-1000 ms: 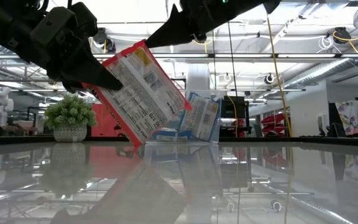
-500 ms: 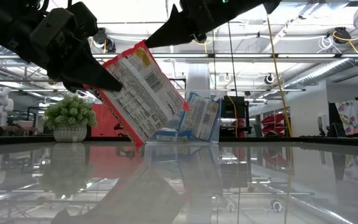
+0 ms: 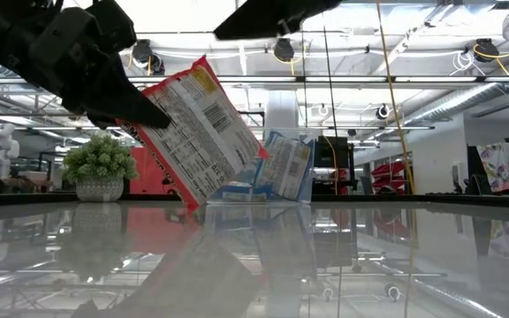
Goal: Sort Maruchan noodles
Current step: Put the orange noodle pack into the left transparent bin
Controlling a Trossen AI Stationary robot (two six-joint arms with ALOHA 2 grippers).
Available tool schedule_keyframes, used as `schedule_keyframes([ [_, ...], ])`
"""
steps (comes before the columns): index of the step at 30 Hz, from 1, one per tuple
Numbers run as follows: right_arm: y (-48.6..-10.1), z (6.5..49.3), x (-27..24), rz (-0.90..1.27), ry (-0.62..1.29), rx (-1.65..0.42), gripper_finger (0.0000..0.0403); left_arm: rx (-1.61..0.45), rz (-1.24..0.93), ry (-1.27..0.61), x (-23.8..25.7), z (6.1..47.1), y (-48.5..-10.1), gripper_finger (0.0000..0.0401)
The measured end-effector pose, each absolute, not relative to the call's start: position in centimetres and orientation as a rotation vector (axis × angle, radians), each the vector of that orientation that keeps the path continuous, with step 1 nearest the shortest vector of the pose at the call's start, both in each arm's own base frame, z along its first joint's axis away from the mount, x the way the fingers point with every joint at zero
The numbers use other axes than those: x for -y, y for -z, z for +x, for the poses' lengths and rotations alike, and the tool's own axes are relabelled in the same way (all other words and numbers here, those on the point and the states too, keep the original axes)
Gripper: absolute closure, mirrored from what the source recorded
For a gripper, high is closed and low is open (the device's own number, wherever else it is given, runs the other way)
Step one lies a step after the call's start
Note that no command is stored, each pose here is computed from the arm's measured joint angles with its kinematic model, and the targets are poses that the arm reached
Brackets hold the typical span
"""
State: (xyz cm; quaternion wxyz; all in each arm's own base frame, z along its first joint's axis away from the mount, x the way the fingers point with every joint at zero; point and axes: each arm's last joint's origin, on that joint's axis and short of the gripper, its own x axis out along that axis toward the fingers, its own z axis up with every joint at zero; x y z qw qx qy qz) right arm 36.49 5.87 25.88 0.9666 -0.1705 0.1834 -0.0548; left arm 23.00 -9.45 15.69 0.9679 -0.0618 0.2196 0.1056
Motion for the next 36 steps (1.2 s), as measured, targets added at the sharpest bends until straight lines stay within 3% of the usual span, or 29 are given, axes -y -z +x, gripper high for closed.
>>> schedule_keyframes([
  [6,-28.3,34.5,-6.0,-0.303,0.104,-0.371,0.0294,-0.423,-0.087,-0.167,10.2,22.5,-16.4,0.0319],
  [11,-29.4,32.9,-6.3,-0.285,0.091,-0.396,0.0276,-0.358,-0.060,-0.149,10.7,21.7,-18.0,0.0319],
  [23,-29.7,30.9,-7.0,-0.234,0.066,-0.501,0.0279,-0.175,0.107,0.116,14.4,18.0,-24.8,0.0319],
  [31,-29.6,30.0,-8.4,-0.147,0.047,-0.535,0.0279,-0.255,0.230,0.303,17.1,14.7,-31.0,0.0319],
  [36,-29.3,29.6,-9.7,-0.083,0.024,-0.554,0.0279,-0.303,0.257,0.448,18.4,12.5,-32.9,0.0319],
])
